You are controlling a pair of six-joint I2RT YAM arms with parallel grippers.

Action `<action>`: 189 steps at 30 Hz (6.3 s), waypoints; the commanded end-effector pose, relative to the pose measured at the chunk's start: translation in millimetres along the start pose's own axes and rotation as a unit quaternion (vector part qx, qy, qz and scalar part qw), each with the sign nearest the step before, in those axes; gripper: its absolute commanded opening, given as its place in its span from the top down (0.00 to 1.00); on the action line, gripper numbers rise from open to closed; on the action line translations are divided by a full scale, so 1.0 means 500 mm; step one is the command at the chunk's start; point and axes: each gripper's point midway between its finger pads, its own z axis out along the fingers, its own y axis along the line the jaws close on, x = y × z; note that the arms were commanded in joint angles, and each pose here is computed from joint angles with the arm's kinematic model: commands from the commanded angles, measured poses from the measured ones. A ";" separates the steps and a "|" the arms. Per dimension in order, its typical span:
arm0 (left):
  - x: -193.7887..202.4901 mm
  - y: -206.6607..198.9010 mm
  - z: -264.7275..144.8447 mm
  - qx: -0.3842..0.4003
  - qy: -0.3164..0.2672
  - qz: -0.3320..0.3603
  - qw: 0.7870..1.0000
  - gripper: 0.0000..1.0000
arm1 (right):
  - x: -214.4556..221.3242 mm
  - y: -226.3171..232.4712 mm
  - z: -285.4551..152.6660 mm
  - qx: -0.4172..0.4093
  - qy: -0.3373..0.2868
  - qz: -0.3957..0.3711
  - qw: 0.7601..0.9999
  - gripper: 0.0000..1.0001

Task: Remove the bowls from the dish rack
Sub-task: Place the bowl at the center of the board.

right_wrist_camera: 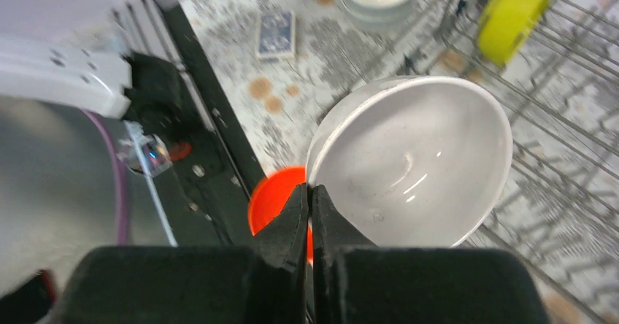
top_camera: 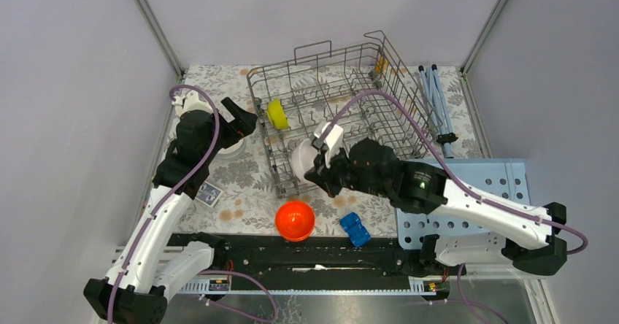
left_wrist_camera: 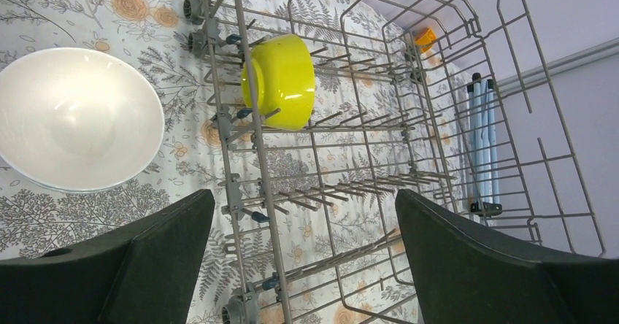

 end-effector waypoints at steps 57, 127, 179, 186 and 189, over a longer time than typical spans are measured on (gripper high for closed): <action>0.332 -0.233 -0.193 0.100 0.267 0.493 0.822 0.41 | 0.225 0.050 -0.101 0.110 0.190 -0.482 0.848 1.00; 0.276 0.291 -0.122 -0.297 0.022 -0.108 0.949 1.00 | 0.098 -0.056 -0.040 0.214 -0.155 0.075 0.962 0.00; 0.348 0.343 -0.122 -0.339 0.043 -0.153 0.927 0.35 | 0.125 -0.027 -0.005 0.183 -0.116 0.108 0.970 0.00; 0.231 0.242 -0.139 -0.257 0.019 -0.114 0.959 0.04 | 0.046 -0.086 0.044 0.217 -0.087 0.095 0.968 0.00; 0.177 0.201 -0.131 -0.221 -0.004 -0.060 0.973 0.01 | -0.006 -0.156 0.084 0.210 -0.092 0.137 0.964 0.00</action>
